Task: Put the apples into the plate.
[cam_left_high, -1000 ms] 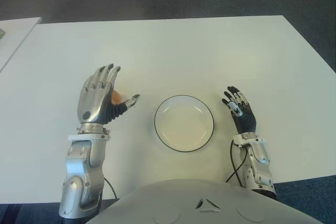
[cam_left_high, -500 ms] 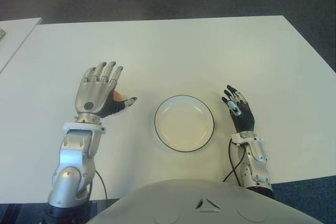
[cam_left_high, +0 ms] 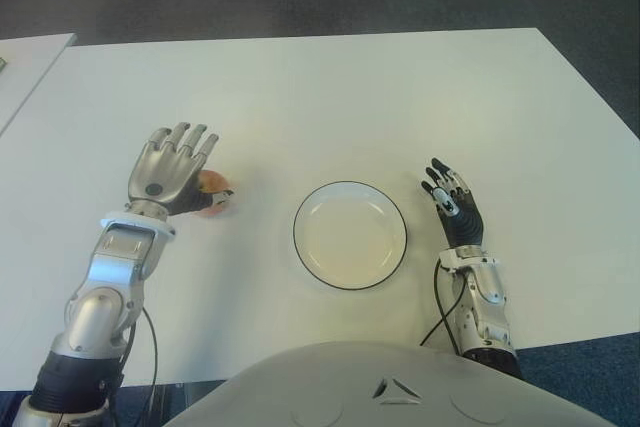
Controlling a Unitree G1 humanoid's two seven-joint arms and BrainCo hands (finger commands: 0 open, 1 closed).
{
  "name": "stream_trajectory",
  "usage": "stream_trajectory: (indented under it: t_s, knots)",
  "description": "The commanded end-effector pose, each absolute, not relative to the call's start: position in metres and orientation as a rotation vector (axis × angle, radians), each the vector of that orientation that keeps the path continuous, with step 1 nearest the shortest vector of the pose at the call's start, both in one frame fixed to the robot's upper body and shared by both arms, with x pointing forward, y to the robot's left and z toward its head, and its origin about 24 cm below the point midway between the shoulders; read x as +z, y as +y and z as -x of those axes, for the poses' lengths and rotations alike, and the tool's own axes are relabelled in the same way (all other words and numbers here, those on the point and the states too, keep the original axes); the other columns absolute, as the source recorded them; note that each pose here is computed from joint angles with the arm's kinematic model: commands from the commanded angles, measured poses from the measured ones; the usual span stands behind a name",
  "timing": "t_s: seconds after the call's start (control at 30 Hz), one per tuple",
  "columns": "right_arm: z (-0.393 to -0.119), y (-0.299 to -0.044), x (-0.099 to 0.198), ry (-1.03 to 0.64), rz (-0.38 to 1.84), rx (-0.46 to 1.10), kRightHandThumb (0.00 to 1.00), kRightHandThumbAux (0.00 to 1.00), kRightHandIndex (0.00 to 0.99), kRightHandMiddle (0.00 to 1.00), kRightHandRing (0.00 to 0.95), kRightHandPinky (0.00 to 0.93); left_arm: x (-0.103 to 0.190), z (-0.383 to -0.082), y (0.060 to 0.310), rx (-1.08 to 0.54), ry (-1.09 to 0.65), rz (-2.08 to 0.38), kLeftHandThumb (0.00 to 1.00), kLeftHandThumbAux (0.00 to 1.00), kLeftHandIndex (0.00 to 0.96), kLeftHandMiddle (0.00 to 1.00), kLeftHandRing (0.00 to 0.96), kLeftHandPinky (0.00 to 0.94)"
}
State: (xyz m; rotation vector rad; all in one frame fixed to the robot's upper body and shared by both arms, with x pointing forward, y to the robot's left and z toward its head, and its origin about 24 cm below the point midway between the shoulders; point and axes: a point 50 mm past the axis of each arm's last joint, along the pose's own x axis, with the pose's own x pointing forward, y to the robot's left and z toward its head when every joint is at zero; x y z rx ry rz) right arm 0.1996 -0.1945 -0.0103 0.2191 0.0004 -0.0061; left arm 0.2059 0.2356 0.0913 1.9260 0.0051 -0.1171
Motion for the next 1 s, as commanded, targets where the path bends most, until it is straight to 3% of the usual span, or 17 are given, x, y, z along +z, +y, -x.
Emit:
stream_trajectory:
  t_s: [0.03, 1.0]
  knots:
    - [-0.196, -0.196, -0.020, 0.053, -0.248, -0.016, 0.499, 0.595, 0.193, 0.107, 0.070, 0.113, 0.077, -0.207, 0.246, -0.158, 0.030, -1.928, 0.233, 0.327, 0.058, 0.000, 0.000, 0.017]
    - [-0.195, -0.198, -0.024, 0.067, -0.236, -0.024, 0.488, 0.628, 0.217, 0.108, 0.058, 0.084, 0.050, -0.215, 0.260, -0.235, 0.082, -1.874, 0.208, 0.337, 0.023, 0.000, 0.000, 0.022]
